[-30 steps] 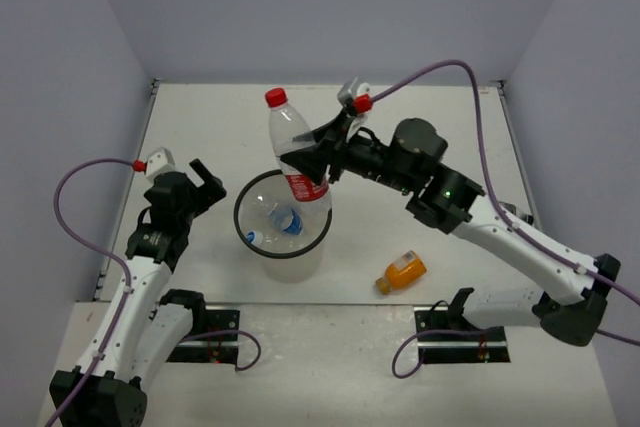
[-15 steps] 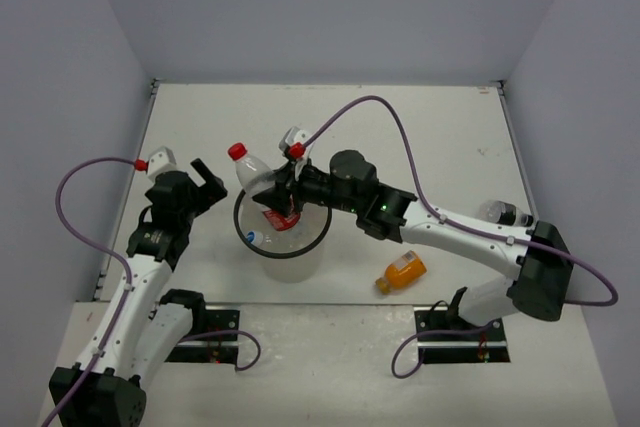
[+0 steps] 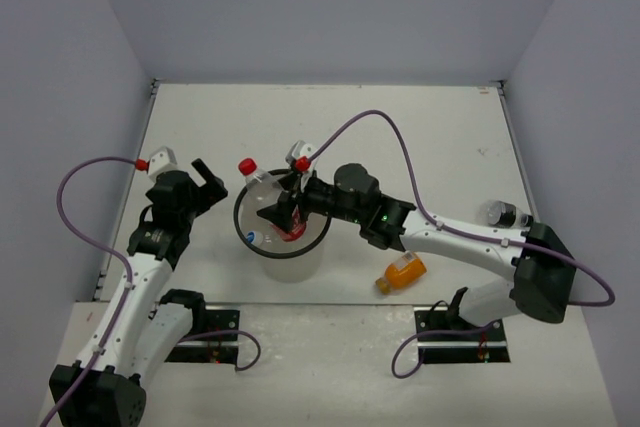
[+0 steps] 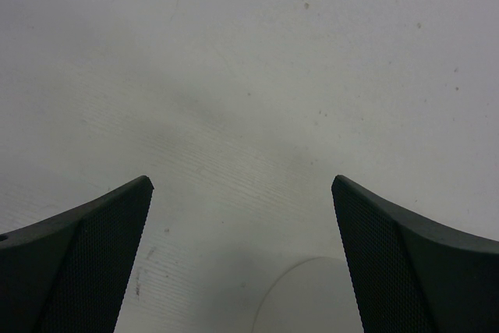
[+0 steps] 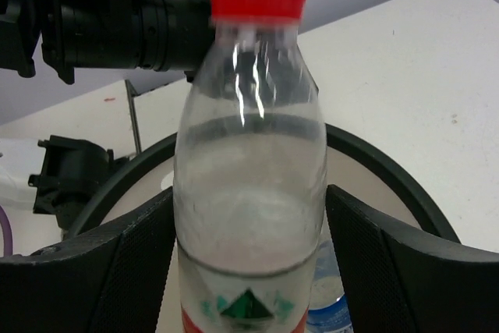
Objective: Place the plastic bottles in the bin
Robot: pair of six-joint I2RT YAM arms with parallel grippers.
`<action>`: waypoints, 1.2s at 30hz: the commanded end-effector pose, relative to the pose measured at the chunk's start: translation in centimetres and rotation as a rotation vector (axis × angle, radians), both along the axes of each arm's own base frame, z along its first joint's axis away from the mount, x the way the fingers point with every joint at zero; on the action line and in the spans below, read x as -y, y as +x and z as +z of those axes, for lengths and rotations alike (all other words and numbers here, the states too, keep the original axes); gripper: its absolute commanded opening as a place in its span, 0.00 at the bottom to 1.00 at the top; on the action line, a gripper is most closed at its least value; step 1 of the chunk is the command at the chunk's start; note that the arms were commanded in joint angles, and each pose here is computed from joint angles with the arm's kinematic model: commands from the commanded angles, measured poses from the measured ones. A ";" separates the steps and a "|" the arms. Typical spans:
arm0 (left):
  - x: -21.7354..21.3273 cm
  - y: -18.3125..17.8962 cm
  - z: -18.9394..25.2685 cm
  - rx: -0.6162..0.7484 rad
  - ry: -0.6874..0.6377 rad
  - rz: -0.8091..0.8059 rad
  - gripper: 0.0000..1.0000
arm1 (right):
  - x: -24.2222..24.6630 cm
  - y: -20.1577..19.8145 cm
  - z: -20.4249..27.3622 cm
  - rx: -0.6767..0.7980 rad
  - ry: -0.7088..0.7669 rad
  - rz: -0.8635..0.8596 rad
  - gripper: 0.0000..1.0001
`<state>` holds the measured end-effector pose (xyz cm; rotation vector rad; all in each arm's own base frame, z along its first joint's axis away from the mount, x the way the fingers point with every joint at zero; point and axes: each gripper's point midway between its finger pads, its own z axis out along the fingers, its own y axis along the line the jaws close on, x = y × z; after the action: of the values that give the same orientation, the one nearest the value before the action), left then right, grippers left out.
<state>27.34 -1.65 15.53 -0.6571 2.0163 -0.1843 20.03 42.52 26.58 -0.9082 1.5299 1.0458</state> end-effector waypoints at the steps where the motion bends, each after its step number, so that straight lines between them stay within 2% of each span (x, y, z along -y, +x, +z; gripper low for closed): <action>1: 0.0 0.5 0.3 0.020 0.004 0.005 1.00 | 0.7 -0.3 5.8 0.069 0.136 -0.016 0.82; 6: -0.2 0.4 0.0 0.009 0.008 0.017 1.00 | 1.9 -0.9 7.8 0.074 0.184 -0.020 0.93; 11: -0.2 0.4 -0.1 0.005 0.009 0.018 1.00 | 3.6 -1.6 10.6 0.082 0.224 -0.037 0.99; 17: -0.5 0.4 -0.2 0.000 0.015 0.031 1.00 | 6.1 -1.2 11.0 0.052 0.183 -0.129 0.99; 26: -0.3 0.6 -0.1 -0.011 0.019 0.017 1.00 | 11.1 1.2 8.3 -0.075 0.175 -0.406 0.99; 36: -0.4 0.6 -0.7 -0.044 0.025 0.023 1.00 | 16.5 2.3 6.9 -0.200 0.251 -0.487 0.99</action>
<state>27.52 -1.33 13.73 -0.6751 2.0771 -0.1328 21.98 28.35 33.16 -0.3627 1.6043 0.9182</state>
